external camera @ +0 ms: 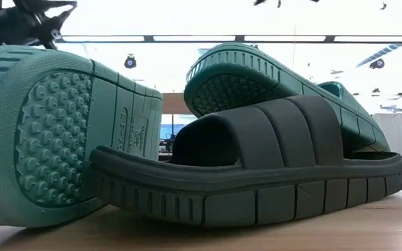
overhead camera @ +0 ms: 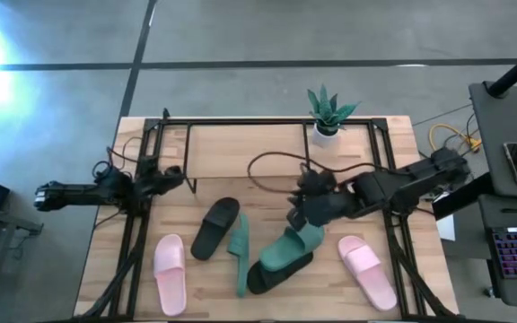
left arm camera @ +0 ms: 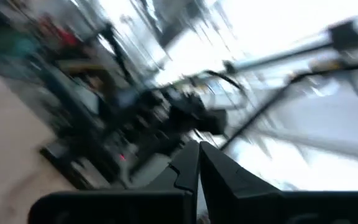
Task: Pick and place slides into the shelf
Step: Put the right green slide on the shelf
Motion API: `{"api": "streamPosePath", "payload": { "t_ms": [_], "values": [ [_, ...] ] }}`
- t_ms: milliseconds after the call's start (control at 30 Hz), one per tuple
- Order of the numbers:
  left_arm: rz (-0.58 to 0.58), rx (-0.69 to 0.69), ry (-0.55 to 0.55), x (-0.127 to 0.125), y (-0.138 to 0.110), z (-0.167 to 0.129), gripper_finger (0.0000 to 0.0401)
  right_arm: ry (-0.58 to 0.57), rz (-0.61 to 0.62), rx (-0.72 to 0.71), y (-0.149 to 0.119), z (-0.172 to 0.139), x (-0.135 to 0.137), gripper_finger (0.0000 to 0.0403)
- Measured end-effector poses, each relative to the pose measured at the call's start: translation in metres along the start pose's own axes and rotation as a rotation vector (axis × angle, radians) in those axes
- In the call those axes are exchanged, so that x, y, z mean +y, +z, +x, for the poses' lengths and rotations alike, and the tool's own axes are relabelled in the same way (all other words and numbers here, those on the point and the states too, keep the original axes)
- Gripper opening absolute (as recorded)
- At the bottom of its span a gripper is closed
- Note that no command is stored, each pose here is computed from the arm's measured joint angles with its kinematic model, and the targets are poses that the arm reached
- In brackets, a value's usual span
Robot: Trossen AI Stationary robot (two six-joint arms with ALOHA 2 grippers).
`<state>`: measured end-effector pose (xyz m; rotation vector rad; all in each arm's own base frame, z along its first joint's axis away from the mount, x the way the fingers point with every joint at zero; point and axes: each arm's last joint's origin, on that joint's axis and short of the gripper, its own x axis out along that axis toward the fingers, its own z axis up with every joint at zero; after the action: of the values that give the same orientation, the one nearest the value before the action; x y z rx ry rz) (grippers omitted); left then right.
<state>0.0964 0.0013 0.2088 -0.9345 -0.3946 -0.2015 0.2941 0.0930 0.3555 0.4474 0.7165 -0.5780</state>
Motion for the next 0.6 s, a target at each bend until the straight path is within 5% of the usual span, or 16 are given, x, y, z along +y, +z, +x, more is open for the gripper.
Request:
{"api": "streamPosePath", "payload": {
  "t_ms": [167,367,600],
  "values": [
    [0.014,0.088,-0.174,-0.022,0.009,0.003,0.0,-0.263,-0.095,0.239,-0.008,0.005,0.003,0.015],
    [0.262,0.21,-0.331,-0.066,0.034,0.014,0.0,-0.354,0.049,0.458,-0.038,0.038,0.043,0.0189],
    [0.516,0.636,-0.025,-0.096,0.054,0.018,0.0,-0.38,0.149,0.465,-0.055,0.071,0.085,0.0196]
  ]
}}
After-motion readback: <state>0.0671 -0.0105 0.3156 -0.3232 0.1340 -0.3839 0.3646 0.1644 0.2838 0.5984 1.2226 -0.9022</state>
